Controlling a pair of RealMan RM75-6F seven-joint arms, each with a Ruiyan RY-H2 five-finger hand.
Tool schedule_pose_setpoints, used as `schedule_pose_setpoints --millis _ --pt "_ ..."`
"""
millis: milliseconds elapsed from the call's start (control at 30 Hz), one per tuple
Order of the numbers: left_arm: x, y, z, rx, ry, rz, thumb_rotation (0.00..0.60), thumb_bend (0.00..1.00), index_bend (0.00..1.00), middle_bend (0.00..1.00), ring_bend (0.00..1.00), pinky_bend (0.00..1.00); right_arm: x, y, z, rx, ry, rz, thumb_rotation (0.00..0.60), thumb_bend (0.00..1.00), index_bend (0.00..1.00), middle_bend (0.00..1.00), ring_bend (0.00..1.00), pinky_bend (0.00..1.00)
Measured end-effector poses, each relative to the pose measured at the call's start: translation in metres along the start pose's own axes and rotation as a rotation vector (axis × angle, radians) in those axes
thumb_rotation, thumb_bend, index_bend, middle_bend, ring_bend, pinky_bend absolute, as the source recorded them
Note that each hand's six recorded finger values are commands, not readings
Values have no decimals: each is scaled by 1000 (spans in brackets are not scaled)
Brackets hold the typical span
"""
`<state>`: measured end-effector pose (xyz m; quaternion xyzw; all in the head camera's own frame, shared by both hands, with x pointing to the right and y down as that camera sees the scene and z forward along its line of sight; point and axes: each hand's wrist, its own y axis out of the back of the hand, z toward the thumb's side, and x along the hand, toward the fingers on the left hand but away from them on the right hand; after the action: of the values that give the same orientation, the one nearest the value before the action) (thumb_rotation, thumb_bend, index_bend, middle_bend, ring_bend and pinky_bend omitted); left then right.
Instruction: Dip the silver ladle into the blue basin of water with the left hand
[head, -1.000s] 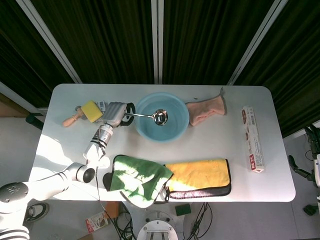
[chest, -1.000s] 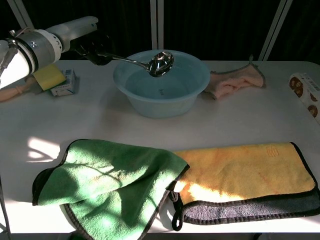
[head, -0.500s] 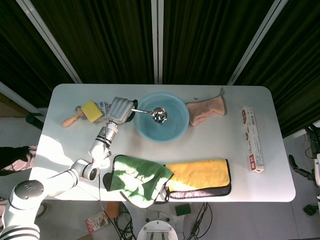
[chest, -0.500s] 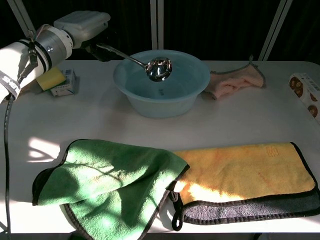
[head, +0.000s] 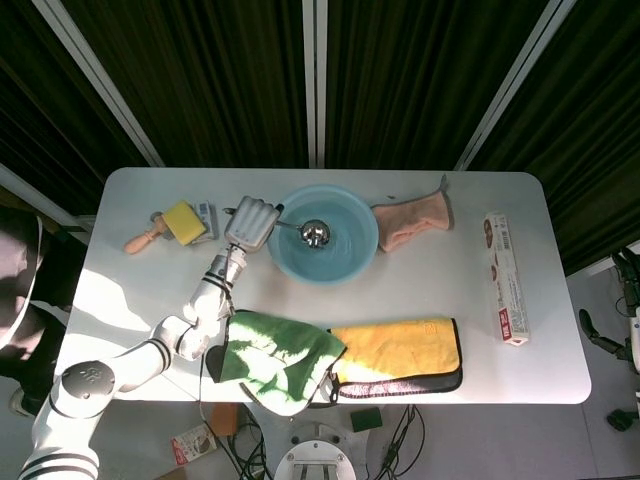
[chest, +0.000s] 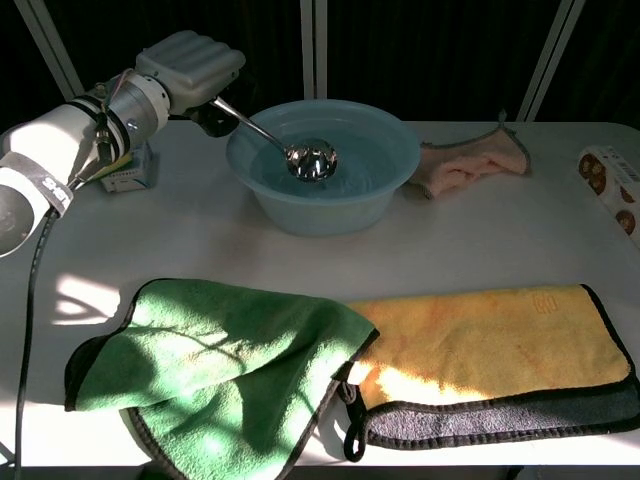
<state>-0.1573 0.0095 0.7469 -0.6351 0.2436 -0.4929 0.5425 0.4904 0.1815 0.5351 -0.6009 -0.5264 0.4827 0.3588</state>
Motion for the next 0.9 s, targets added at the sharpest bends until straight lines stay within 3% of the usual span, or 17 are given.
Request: schedule_pose_setpoints --millis 533,667,900 --pt "2 -4 13 66 -52 -74 600 532 804 698 661 825 -1 0 -1 -4 -3 1 600 360 22 0 0 0" --pt "3 -4 12 -6 -30 -107 600 531 804 698 661 825 -2 1 -2 -7 -6 2 600 361 22 0 0 0" --pt "4 -9 2 -153 38 -233 600 531 803 691 660 825 -3 0 -2 -14 0 4 600 362 22 0 0 0"
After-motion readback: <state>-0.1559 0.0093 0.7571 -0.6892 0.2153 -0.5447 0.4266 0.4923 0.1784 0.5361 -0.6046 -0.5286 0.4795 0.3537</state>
